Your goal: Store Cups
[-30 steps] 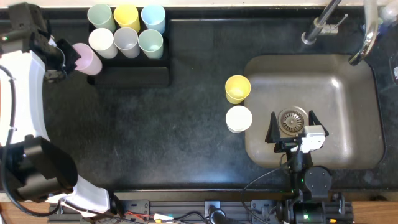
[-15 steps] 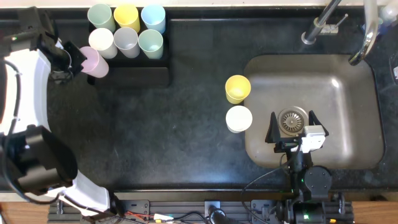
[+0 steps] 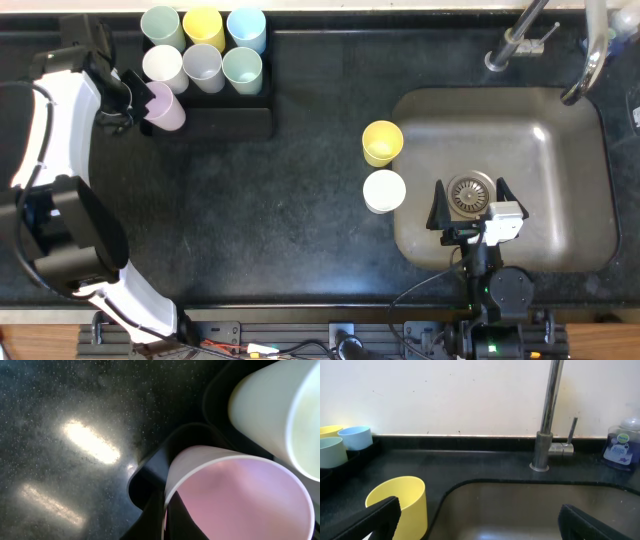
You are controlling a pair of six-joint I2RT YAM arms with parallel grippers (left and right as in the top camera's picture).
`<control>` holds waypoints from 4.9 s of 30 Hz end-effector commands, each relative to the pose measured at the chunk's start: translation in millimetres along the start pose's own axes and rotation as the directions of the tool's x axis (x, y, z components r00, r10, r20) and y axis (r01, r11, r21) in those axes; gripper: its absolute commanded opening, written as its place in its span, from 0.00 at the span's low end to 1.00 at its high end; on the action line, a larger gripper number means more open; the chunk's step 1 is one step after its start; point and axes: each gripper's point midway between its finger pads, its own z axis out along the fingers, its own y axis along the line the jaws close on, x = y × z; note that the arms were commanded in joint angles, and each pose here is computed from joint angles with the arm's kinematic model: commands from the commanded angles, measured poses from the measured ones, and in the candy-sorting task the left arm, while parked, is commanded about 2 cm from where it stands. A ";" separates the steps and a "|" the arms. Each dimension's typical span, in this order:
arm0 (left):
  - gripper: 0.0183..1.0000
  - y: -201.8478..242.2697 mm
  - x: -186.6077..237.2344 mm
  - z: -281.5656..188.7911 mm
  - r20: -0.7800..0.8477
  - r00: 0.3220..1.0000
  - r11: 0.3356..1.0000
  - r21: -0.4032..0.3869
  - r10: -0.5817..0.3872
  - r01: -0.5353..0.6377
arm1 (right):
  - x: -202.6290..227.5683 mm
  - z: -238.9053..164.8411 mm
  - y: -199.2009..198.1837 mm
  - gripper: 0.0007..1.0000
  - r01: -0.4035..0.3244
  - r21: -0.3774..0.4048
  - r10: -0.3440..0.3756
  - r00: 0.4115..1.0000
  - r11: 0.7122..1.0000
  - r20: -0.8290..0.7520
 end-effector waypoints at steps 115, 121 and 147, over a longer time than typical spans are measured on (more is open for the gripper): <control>1.00 -262.3 317.3 -1.5 0.015 0.766 0.712 0.358 0.643 -0.604 | 3.0 0.2 0.7 1.00 0.001 -0.005 -0.001 1.000 1.000 0.001; 0.95 -264.9 316.8 -4.2 0.020 0.766 0.709 0.364 0.642 -0.604 | 3.0 0.2 0.7 1.00 0.001 -0.005 -0.001 1.000 1.000 0.001; 0.02 -277.0 290.9 -51.3 0.157 0.787 0.702 0.374 0.596 -0.606 | 3.0 0.2 0.7 1.00 0.001 -0.005 -0.001 1.000 1.000 0.001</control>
